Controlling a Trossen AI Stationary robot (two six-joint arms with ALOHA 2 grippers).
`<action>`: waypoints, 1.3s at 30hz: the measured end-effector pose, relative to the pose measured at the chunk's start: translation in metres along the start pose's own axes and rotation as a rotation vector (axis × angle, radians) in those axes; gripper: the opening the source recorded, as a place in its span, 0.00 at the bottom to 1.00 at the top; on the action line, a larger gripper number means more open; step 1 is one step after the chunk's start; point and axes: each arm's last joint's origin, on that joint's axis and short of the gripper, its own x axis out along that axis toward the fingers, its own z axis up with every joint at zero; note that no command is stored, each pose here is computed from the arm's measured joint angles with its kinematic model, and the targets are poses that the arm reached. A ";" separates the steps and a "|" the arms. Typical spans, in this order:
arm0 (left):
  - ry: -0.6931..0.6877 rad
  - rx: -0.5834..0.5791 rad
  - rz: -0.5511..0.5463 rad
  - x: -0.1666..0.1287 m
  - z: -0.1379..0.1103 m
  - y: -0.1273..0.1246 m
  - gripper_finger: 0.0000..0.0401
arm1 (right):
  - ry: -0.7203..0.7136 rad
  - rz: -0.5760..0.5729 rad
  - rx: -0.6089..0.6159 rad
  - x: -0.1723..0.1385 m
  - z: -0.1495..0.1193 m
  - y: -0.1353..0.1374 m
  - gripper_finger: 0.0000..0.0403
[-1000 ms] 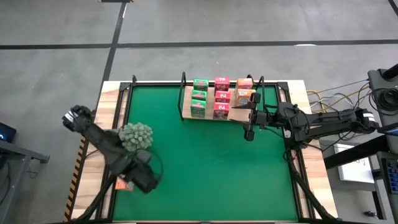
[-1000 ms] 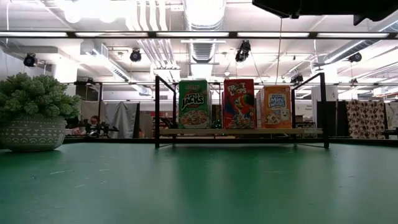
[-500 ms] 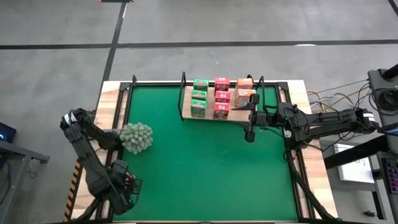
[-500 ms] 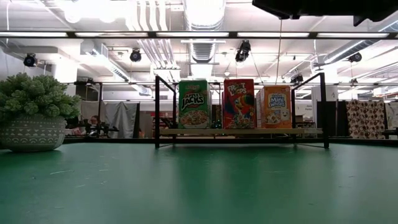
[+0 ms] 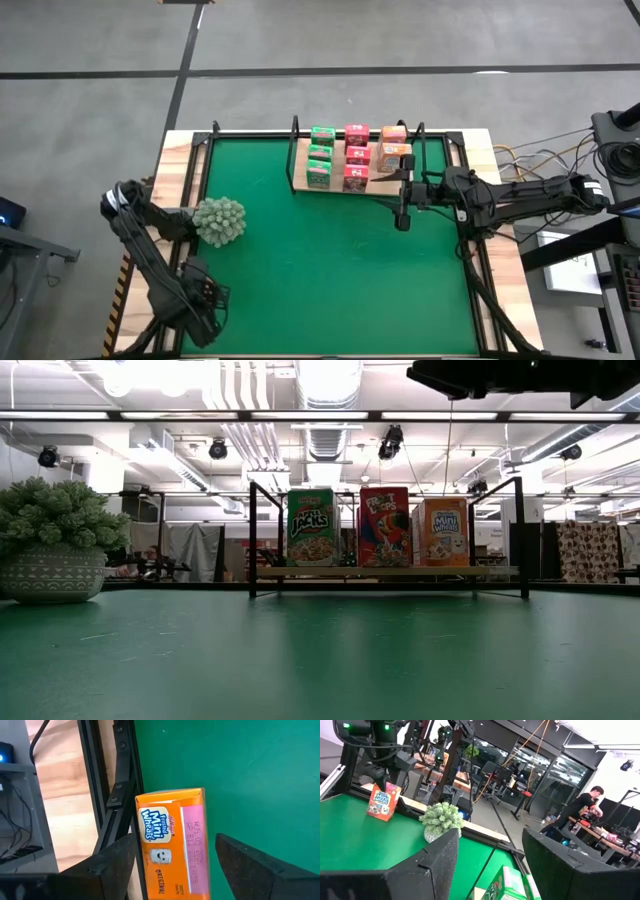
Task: Stack cereal on shelf
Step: Put the orange cereal box on the shelf aligned with the other orange cereal boxes
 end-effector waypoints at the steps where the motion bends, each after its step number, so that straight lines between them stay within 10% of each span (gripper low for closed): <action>1: -0.005 0.000 0.004 0.001 -0.001 -0.001 0.63 | 0.001 0.000 0.003 0.000 0.000 0.000 0.52; 15: -0.019 0.022 0.019 0.006 -0.004 -0.004 0.40 | 0.004 0.002 0.001 0.000 -0.001 0.001 0.52; 28: 0.042 0.089 -0.041 -0.013 -0.008 -0.006 0.38 | 0.016 0.007 -0.003 -0.002 -0.002 0.001 0.52; 33: 0.049 0.173 -0.157 -0.035 -0.010 -0.008 0.38 | 0.017 0.008 -0.023 -0.007 0.001 0.000 0.52; 39: -0.283 0.254 -0.511 -0.064 0.006 -0.024 0.38 | -0.001 -0.001 -0.047 -0.021 0.010 -0.004 0.52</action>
